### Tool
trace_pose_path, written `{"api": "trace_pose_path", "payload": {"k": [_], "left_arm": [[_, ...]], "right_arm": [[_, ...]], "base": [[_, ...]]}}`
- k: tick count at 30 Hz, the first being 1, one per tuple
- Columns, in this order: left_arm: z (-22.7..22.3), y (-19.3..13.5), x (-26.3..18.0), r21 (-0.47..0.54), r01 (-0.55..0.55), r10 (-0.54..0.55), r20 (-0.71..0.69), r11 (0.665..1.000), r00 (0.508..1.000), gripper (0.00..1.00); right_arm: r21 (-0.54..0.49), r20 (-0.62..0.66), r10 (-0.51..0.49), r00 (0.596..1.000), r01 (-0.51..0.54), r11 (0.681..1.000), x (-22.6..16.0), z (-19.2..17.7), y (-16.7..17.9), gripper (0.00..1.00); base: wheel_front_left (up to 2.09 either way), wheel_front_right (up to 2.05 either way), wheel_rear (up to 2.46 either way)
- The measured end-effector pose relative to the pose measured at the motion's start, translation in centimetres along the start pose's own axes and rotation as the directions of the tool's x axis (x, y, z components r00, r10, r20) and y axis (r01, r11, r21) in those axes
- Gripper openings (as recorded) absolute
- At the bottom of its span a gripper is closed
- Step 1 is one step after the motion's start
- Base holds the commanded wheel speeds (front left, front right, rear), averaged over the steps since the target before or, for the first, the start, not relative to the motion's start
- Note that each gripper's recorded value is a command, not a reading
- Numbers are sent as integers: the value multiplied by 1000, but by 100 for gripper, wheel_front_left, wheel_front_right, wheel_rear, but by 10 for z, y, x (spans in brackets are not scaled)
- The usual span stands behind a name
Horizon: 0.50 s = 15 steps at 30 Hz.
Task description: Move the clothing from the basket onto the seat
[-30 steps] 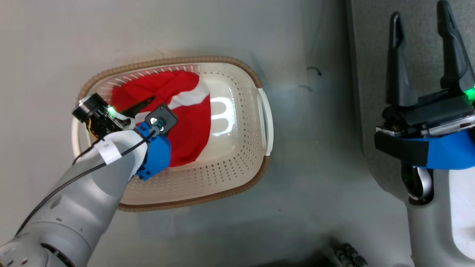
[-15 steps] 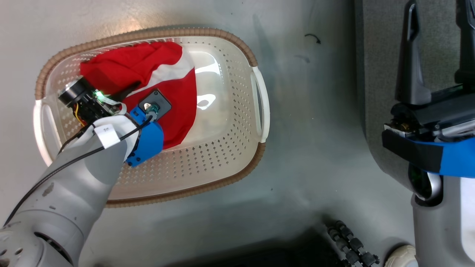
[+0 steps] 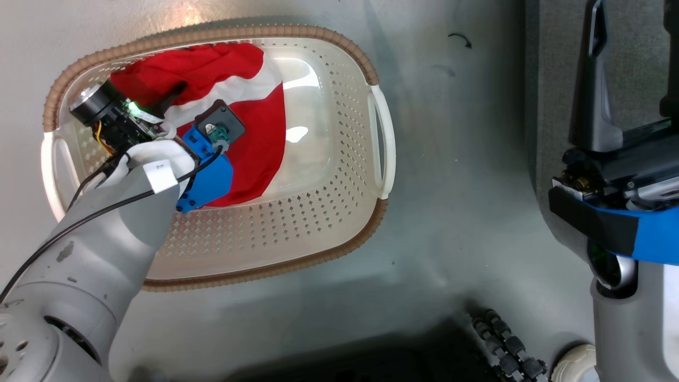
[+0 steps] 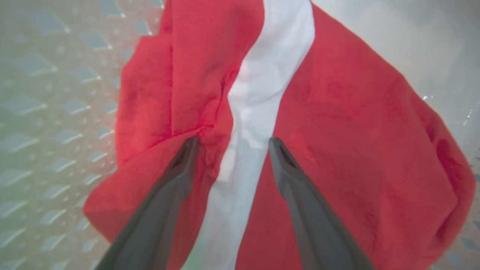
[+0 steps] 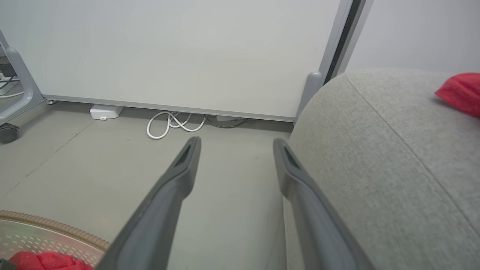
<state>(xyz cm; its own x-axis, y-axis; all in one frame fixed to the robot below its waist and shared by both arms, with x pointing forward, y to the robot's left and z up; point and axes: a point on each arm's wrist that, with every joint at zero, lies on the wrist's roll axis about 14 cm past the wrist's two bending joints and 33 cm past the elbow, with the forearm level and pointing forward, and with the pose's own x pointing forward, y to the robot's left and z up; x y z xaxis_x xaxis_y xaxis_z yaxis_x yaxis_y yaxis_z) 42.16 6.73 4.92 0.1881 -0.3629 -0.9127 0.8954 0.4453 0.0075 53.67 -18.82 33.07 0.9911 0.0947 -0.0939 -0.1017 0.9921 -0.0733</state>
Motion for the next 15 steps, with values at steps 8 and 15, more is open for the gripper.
{"api": "trace_pose_path", "payload": {"k": [8, 15], "left_arm": [[-4, 1, 3, 3, -22, 22, -28, 1000, 999, 100], [-3, -12, 9, -43, 12, -15, -53, 999, 999, 100]], "right_arm": [[-9, -4, 15, 1000, -15, 1000, 1, -5, 6, 100], [-24, -18, 15, 1000, -16, 1000, -1, -10, 5, 100]], "base": [[0, 0, 0], [0, 0, 0]]}}
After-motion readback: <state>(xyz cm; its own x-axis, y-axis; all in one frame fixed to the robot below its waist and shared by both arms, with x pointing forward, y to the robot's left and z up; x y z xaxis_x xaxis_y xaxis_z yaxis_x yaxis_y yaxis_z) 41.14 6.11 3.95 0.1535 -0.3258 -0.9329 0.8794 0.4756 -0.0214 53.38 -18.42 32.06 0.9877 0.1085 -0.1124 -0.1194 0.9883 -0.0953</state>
